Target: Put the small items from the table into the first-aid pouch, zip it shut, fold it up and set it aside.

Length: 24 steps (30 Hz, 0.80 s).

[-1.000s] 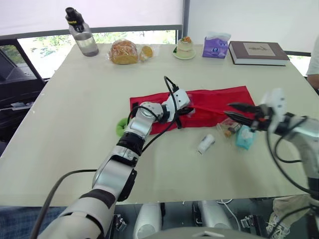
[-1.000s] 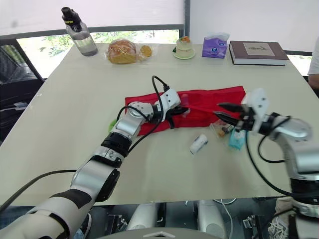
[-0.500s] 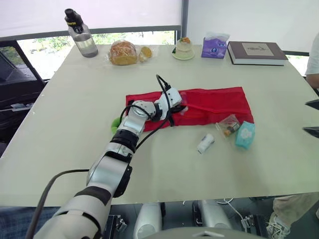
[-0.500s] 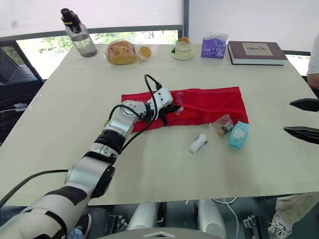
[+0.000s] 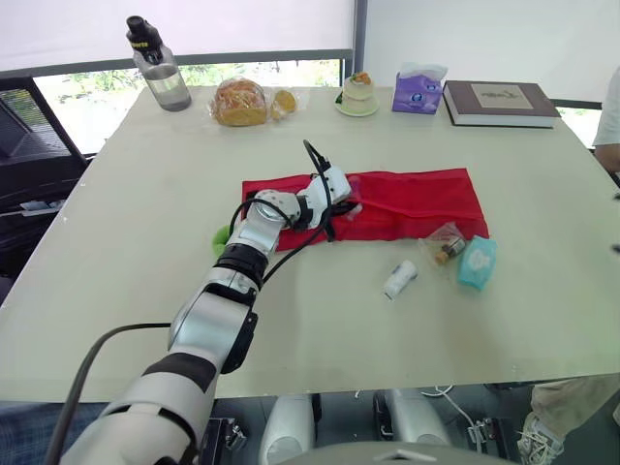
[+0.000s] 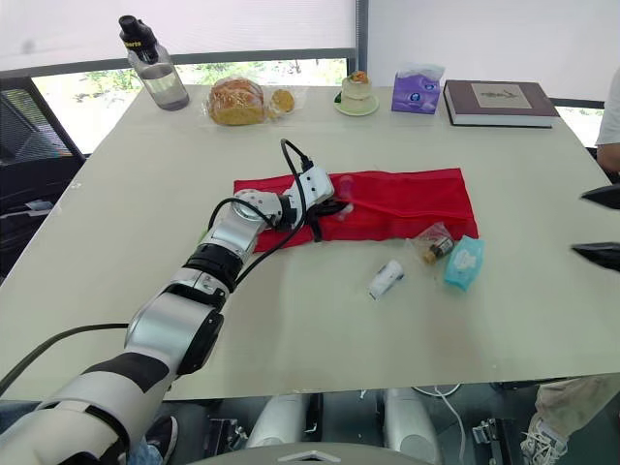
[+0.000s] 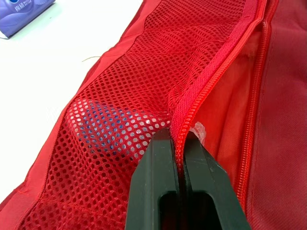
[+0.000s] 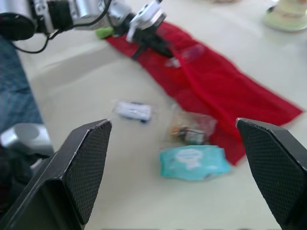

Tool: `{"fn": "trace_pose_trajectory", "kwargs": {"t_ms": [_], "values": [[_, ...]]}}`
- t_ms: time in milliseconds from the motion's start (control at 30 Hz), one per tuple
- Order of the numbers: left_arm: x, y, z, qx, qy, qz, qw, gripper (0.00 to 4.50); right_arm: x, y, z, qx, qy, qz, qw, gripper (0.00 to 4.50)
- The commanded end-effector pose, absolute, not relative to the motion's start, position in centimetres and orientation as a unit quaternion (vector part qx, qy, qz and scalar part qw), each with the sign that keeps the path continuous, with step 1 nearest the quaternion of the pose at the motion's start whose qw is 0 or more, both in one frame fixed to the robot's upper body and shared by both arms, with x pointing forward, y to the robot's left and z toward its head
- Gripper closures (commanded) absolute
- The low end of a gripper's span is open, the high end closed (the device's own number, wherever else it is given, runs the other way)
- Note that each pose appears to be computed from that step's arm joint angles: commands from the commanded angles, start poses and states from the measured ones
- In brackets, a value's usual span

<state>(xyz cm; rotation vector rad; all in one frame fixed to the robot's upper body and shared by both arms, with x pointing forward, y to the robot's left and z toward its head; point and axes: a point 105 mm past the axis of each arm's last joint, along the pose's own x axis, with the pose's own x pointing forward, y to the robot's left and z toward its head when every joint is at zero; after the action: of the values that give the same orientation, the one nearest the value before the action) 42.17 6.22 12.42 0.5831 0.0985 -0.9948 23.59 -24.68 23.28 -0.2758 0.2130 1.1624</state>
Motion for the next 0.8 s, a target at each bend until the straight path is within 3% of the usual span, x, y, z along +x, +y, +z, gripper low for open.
{"fn": "trace_pose_trajectory", "kwargs": {"t_ms": [33, 400, 533, 800], "values": [[42.5, 5.8, 13.2, 0.280, 0.034, -0.466, 0.839, 4.50, 24.5, -20.7, 22.5, -0.158, 0.085, 0.612, 0.770, 0.08], [42.3, 5.7, 12.5, 0.277, 0.039, -0.469, 0.838, 4.50, 30.2, -14.9, 17.2, -0.335, 0.053, 0.634, 0.695, 0.08], [42.3, 5.9, 12.5, 0.278, 0.040, -0.467, 0.839, 4.50, 29.8, -14.0, 13.9, -0.395, 0.112, 0.679, 0.609, 0.08], [42.1, 5.8, 12.3, 0.276, 0.041, -0.467, 0.839, 4.50, 31.6, -12.5, 11.4, -0.478, 0.110, 0.670, 0.557, 0.08]]}}
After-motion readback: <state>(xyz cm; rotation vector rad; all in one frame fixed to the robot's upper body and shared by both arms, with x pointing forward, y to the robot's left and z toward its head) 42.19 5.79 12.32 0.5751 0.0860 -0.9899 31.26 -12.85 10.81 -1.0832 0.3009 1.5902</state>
